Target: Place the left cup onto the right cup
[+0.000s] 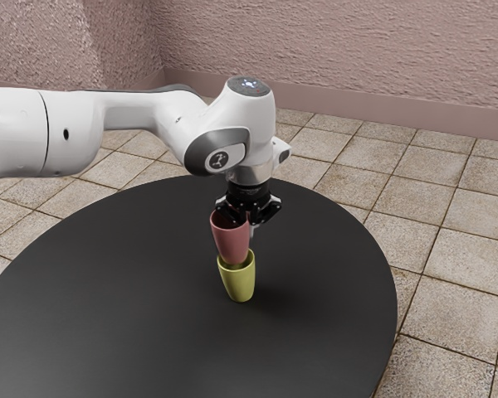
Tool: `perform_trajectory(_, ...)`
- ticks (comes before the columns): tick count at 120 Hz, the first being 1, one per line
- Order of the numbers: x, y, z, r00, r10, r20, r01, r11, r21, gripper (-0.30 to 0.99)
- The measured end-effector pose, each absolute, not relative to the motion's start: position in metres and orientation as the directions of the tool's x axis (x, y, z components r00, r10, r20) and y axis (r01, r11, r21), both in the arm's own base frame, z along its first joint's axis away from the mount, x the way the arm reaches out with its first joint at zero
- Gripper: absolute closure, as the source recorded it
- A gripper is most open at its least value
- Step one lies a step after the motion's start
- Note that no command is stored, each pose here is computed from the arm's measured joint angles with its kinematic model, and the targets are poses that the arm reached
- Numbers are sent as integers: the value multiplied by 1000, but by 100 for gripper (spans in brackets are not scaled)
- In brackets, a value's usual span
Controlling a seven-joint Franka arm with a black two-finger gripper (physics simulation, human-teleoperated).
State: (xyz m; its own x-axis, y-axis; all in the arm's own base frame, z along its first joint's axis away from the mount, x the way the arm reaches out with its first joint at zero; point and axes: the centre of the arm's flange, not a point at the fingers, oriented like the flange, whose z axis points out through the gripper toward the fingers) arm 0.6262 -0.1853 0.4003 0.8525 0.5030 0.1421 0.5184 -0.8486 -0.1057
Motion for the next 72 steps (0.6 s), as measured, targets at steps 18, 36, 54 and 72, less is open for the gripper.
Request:
perform_trajectory(18, 625, -187, 400, 851, 506, 142, 521, -847, -104, 78)
perform_trajectory(36, 625, -190, 400, 849, 509, 143, 524, -845, -103, 78)
perform_trajectory(54, 624, -191, 400, 847, 513, 143, 528, -843, -103, 78)
perform_trajectory(72, 624, -191, 397, 845, 517, 139, 531, -841, -105, 78)
